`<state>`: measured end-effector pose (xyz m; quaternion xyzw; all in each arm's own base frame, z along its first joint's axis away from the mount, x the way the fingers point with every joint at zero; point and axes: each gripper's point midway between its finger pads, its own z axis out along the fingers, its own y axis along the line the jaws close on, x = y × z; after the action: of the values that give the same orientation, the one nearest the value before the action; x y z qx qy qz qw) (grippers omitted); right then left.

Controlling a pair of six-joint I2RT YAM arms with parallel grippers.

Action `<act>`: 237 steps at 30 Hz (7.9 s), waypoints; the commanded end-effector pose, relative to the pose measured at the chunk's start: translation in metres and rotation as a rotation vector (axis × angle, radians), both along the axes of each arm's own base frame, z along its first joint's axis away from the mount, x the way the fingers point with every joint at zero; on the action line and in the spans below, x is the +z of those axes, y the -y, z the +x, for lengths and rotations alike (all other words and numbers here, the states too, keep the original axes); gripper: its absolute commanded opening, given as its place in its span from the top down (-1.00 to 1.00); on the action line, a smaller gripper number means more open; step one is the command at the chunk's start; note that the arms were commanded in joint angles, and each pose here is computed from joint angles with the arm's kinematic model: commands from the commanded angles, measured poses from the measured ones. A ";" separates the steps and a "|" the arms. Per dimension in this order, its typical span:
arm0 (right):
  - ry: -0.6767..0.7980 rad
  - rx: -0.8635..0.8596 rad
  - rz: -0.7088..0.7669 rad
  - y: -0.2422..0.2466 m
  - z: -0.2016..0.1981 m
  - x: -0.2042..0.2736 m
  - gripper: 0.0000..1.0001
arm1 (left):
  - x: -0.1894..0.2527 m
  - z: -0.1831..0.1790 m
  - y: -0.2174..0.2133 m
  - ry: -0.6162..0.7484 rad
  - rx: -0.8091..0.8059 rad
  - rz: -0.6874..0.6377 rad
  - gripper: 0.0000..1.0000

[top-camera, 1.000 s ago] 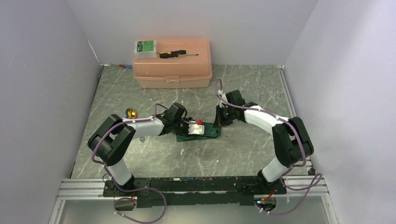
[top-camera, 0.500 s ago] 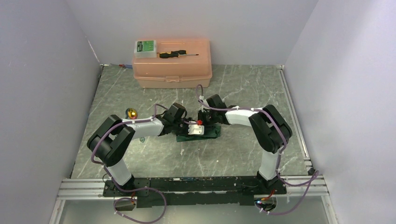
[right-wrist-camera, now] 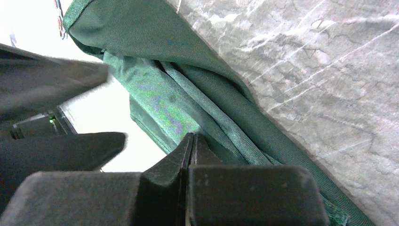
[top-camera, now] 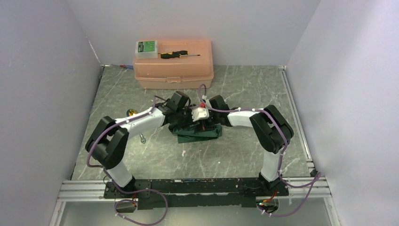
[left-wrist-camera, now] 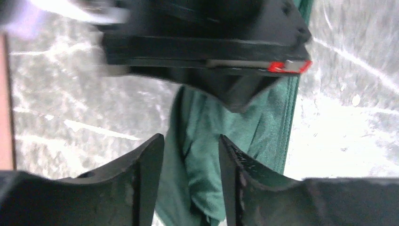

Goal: Fold the napkin into a case and place the utensils inside
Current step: Smooth out the smaller rectangle-folded napkin at the center of the board, then pick up the smaller rectangle-folded napkin from the center of the board, then turn over the rectangle-folded napkin at the center of the board.

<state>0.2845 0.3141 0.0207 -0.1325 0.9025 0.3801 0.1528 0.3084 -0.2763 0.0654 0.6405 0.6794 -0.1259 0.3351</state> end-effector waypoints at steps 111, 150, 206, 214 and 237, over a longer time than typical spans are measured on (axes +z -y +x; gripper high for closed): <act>-0.038 0.029 0.324 -0.038 0.011 0.054 1.00 | -0.066 -0.047 -0.053 -0.242 -0.086 0.223 0.95; -0.100 -0.005 0.108 -0.037 0.020 -0.032 1.00 | -0.041 -0.039 -0.050 -0.211 -0.060 0.242 0.72; -0.124 -0.011 0.071 -0.018 0.000 -0.054 1.00 | -0.095 -0.023 -0.072 -0.118 -0.100 0.477 0.34; -0.063 -0.015 0.102 -0.013 0.021 -0.021 1.00 | -0.065 -0.024 -0.061 -0.170 -0.081 0.444 0.95; 0.283 -0.078 0.225 0.088 0.049 0.122 0.51 | 0.100 -0.100 0.011 -1.347 -0.083 -0.360 0.95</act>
<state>0.3332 0.2421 0.1098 -0.1264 0.8500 0.4420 0.2572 0.2175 -0.2741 0.1168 0.4932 0.7049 -0.5076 -0.0467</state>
